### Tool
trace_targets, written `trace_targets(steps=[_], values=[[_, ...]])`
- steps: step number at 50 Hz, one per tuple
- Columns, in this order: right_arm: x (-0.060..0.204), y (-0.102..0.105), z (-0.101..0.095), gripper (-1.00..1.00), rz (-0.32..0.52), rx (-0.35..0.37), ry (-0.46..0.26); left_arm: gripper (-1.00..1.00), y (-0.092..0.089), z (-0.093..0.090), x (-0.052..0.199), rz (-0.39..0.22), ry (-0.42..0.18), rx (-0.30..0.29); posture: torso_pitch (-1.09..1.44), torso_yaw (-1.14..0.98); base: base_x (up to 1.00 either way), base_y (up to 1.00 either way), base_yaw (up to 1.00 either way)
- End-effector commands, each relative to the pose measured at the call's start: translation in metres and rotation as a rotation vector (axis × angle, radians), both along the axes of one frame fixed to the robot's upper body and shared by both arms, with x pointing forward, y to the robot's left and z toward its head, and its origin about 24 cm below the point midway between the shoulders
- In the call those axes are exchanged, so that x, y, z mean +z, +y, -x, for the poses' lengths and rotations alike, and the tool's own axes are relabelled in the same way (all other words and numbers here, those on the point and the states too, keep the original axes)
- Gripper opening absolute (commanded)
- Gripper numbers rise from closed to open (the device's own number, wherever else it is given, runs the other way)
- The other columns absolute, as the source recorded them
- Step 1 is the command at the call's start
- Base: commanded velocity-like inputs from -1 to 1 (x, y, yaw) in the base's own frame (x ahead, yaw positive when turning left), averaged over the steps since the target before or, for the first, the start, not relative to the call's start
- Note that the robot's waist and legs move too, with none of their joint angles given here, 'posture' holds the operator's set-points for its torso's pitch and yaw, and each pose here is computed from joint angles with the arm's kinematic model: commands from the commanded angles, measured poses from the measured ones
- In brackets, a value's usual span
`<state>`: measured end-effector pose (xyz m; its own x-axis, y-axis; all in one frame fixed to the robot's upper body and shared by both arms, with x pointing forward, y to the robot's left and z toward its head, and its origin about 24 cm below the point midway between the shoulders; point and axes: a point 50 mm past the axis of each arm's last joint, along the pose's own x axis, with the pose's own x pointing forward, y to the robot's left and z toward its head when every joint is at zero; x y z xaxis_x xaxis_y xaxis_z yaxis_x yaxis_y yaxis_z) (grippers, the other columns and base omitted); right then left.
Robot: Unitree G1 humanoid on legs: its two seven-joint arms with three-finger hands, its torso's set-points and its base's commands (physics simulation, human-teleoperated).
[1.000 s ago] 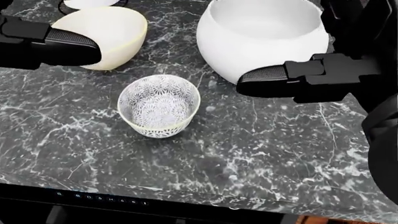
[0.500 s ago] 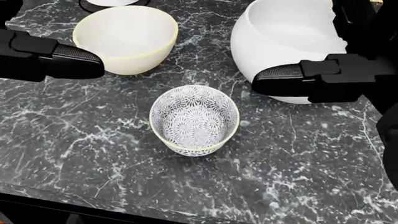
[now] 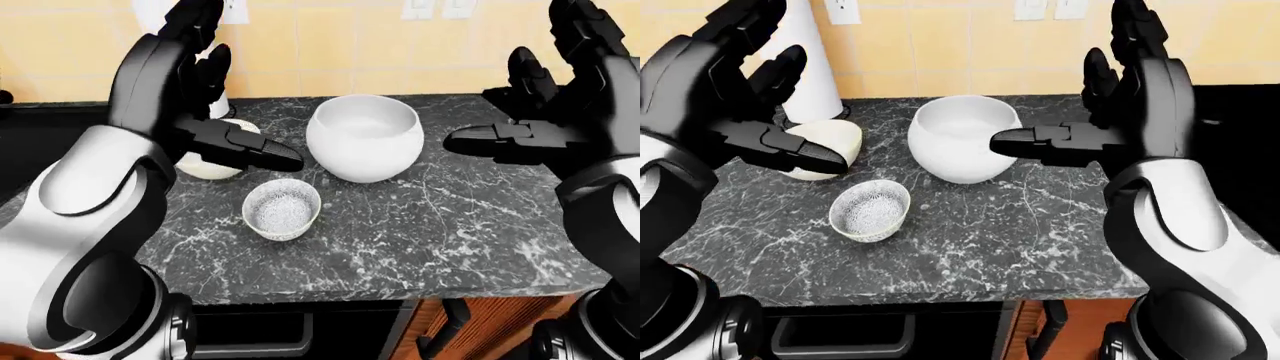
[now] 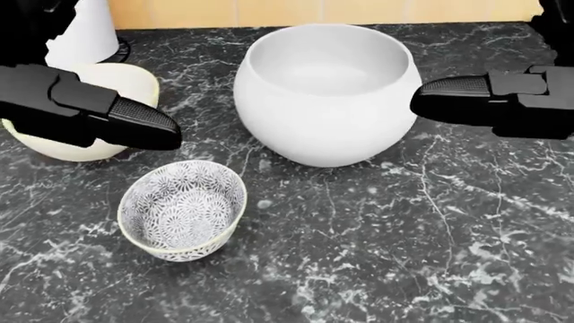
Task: Stack the bowls from largest to smallest.
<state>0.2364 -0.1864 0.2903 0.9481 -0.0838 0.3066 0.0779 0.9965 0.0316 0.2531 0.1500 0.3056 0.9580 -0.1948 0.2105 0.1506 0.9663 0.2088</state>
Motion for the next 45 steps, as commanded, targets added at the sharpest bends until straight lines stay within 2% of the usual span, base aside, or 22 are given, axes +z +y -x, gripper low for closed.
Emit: trace_targets(steps=[1, 6, 8, 11, 13, 16, 25, 29, 33, 38, 45], values=[[0.008, 0.004, 0.002, 1.0, 0.008, 0.032, -0.049, 1.0, 0.008, 0.004, 0.011, 0.016, -0.062, 0.045, -0.22, 0.0, 0.0, 0.0, 0.0], [0.01, 0.004, 0.002, 1.0, 0.01, 0.033, -0.052, 1.0, 0.009, 0.009, 0.008, 0.001, -0.074, 0.042, -0.23, 0.0, 0.0, 0.0, 0.0], [0.011, 0.004, 0.003, 1.0, 0.012, 0.033, -0.052, 1.0, 0.009, 0.012, 0.005, -0.023, -0.079, 0.044, -0.23, 0.0, 0.0, 0.0, 0.0], [0.011, 0.001, 0.003, 1.0, 0.015, 0.026, -0.053, 1.0, 0.009, 0.02, 0.0, -0.102, -0.11, 0.052, -0.23, 0.0, 0.0, 0.0, 0.0], [0.012, 0.0, 0.003, 1.0, 0.017, 0.021, -0.053, 1.0, 0.007, 0.027, -0.002, -0.134, -0.123, 0.045, -0.23, 0.0, 0.0, 0.0, 0.0], [0.013, -0.001, 0.004, 1.0, 0.022, 0.017, -0.055, 1.0, 0.0, 0.039, -0.009, -0.237, -0.166, 0.021, -0.23, 0.0, 0.0, 0.0, 0.0], [0.011, -0.003, 0.003, 1.0, 0.02, 0.011, -0.054, 1.0, -0.011, 0.043, -0.021, -0.397, -0.237, -0.039, -0.23, 0.0, 0.0, 0.0, 0.0], [0.009, -0.005, 0.003, 1.0, 0.019, 0.008, -0.052, 1.0, -0.017, 0.044, -0.028, -0.453, -0.24, -0.071, -0.23, 0.0, 0.0, 0.0, 0.0], [0.009, -0.006, 0.004, 1.0, 0.018, 0.003, -0.051, 1.0, -0.025, 0.054, -0.035, -0.51, -0.248, -0.088, -0.23, 0.0, 0.0, 0.0, 0.0], [0.01, -0.01, 0.006, 1.0, 0.015, -0.009, -0.051, 1.0, -0.033, 0.065, -0.038, -0.561, -0.271, -0.105, -0.23, 0.0, 0.0, 0.0, 0.0], [0.008, -0.015, 0.005, 1.0, 0.006, -0.024, -0.051, 1.0, -0.042, 0.067, -0.043, -0.618, -0.282, -0.125, -0.23, 0.0, 0.0, 0.0, 0.0]])
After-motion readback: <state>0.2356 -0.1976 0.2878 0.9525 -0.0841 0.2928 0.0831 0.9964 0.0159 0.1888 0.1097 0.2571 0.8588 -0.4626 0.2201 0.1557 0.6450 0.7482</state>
